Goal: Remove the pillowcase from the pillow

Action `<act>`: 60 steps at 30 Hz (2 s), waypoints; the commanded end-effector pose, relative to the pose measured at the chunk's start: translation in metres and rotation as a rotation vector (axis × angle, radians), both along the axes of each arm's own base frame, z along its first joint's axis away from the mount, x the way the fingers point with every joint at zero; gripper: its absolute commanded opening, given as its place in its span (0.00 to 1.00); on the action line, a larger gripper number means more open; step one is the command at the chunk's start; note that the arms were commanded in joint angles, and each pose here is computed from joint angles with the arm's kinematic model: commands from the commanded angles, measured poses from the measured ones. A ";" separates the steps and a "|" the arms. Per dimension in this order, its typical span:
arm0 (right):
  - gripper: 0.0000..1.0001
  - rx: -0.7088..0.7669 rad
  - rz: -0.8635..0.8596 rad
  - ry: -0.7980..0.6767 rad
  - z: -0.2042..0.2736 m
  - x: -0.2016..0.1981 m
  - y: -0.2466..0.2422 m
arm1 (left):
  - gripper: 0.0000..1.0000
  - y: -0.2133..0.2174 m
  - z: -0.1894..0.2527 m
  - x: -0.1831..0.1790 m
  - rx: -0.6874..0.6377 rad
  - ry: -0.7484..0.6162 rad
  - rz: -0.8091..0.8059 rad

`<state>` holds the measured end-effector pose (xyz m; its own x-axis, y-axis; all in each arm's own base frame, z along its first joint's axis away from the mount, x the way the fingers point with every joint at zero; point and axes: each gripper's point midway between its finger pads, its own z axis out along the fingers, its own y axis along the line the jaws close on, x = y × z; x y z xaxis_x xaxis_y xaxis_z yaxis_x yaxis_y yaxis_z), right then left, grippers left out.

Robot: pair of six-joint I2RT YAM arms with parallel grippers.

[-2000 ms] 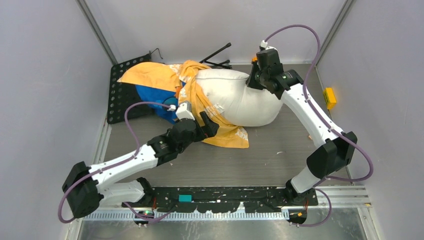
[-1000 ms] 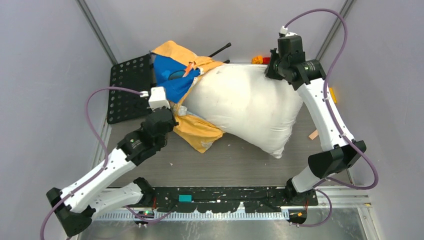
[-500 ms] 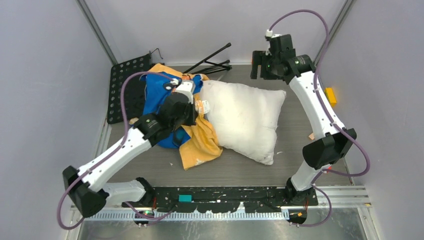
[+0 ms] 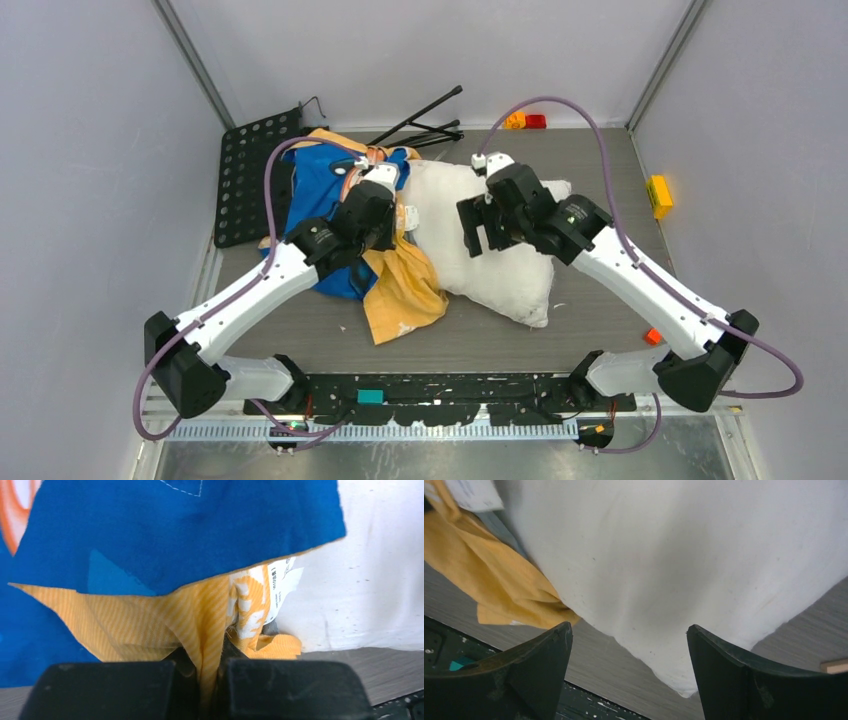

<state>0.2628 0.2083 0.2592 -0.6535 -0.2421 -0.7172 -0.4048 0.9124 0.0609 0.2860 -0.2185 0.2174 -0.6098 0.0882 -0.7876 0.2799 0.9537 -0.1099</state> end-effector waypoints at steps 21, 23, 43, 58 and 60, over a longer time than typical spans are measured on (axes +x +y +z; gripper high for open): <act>0.00 0.111 -0.686 -0.145 -0.058 0.040 -0.145 | 0.00 0.120 0.023 0.017 -0.028 -0.087 0.420; 0.00 0.149 -0.729 -0.189 -0.043 0.038 -0.160 | 0.00 0.146 0.032 0.022 -0.031 -0.114 0.499; 0.00 0.499 -0.466 -0.075 -0.002 0.051 -0.072 | 1.00 -0.006 0.071 -0.059 -0.269 0.113 -0.006; 0.00 0.517 -0.419 -0.049 -0.002 0.042 -0.049 | 1.00 -0.063 -0.002 -0.094 -0.573 0.227 0.344; 0.00 0.513 -0.424 -0.053 -0.002 0.040 -0.051 | 1.00 -0.059 -0.005 -0.088 -0.544 0.217 0.403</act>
<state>0.2870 0.1429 0.2062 -0.6805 0.3396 -0.6493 0.0395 0.9019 0.4302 0.1735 -0.2673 0.1905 -0.7664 -0.3423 -0.5435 -0.0305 0.8646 -0.5015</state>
